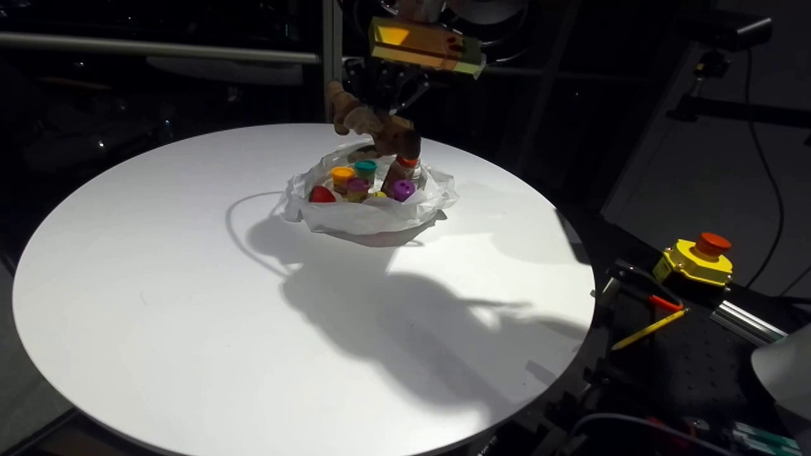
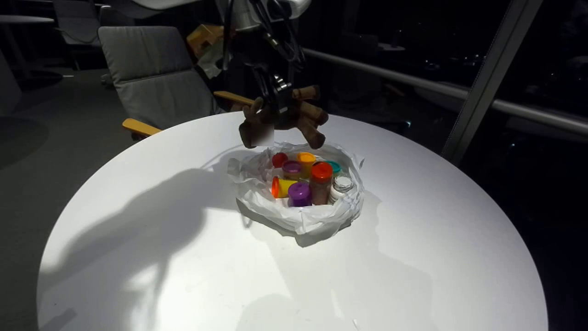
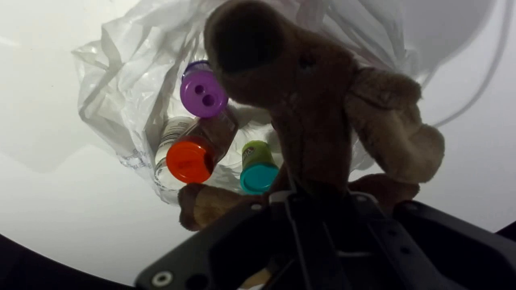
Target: Put the contents on the table into the plastic bag.
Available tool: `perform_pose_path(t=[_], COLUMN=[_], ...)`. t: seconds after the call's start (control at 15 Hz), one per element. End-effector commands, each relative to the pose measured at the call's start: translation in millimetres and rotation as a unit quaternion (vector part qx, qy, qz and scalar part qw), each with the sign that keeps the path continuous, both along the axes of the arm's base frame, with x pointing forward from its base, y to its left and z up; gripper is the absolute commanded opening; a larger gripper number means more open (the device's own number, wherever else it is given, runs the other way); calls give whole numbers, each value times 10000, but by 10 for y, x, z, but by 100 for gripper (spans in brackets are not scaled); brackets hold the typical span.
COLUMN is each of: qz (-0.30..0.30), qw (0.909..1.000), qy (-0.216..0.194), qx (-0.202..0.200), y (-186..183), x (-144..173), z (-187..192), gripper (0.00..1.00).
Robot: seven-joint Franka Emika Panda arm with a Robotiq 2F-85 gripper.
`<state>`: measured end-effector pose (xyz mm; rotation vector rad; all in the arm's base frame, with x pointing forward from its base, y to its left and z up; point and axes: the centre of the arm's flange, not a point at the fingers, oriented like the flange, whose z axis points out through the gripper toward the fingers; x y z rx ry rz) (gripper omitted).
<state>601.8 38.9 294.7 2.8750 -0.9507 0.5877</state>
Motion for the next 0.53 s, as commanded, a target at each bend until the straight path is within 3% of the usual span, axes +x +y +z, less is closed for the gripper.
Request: perform_pose_path(t=[0.0,0.2,0.47], qz=[-246,-311,-323], qw=[9996,9993,9988], qy=[30,142,336], qx=[138,178,-129], y=[-33,3,-14], x=[380,434,435], z=[-153,-445,-844], gripper=[15,15,16])
